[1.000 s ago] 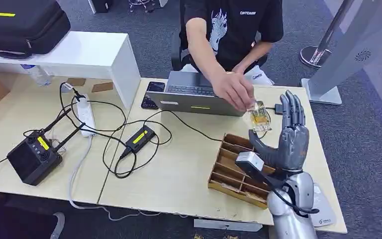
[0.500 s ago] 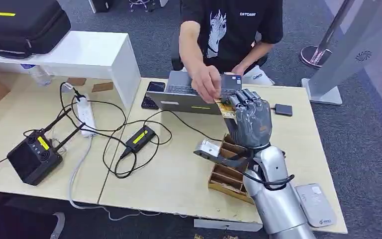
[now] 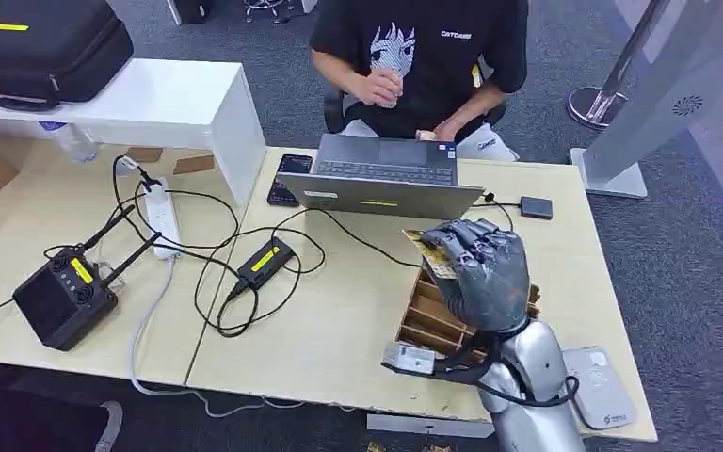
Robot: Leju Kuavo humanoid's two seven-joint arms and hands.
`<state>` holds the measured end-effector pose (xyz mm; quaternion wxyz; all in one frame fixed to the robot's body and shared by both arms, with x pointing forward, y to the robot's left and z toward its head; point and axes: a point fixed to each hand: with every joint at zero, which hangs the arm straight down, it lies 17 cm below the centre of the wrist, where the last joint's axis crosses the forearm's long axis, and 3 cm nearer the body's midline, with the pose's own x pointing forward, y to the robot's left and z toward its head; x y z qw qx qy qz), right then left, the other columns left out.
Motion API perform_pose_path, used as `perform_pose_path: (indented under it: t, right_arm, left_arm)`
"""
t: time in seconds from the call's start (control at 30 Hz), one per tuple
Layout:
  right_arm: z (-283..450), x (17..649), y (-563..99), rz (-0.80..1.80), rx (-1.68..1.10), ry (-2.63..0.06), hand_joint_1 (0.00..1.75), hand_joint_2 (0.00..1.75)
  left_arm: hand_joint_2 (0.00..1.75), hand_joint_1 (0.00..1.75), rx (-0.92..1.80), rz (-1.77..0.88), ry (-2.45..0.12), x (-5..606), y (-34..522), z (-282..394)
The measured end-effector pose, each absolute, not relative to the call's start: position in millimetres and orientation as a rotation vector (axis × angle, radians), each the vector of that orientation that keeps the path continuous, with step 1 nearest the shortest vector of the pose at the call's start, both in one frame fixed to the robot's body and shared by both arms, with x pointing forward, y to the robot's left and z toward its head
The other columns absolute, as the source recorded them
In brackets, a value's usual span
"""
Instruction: Pass the card to the sensor for recognition and then transmit it.
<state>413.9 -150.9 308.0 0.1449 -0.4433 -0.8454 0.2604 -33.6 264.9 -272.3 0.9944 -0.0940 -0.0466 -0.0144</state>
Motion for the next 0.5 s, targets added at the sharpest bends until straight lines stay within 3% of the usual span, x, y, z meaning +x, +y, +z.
perform_pose_path:
  t: [0.5]
  right_arm:
    - [212,362,-346,0.245,-1.291,-1.934,1.75,1.75]
  left_arm:
    - [1.75,0.0,-0.169,0.118,-0.094,-42,245,-273]
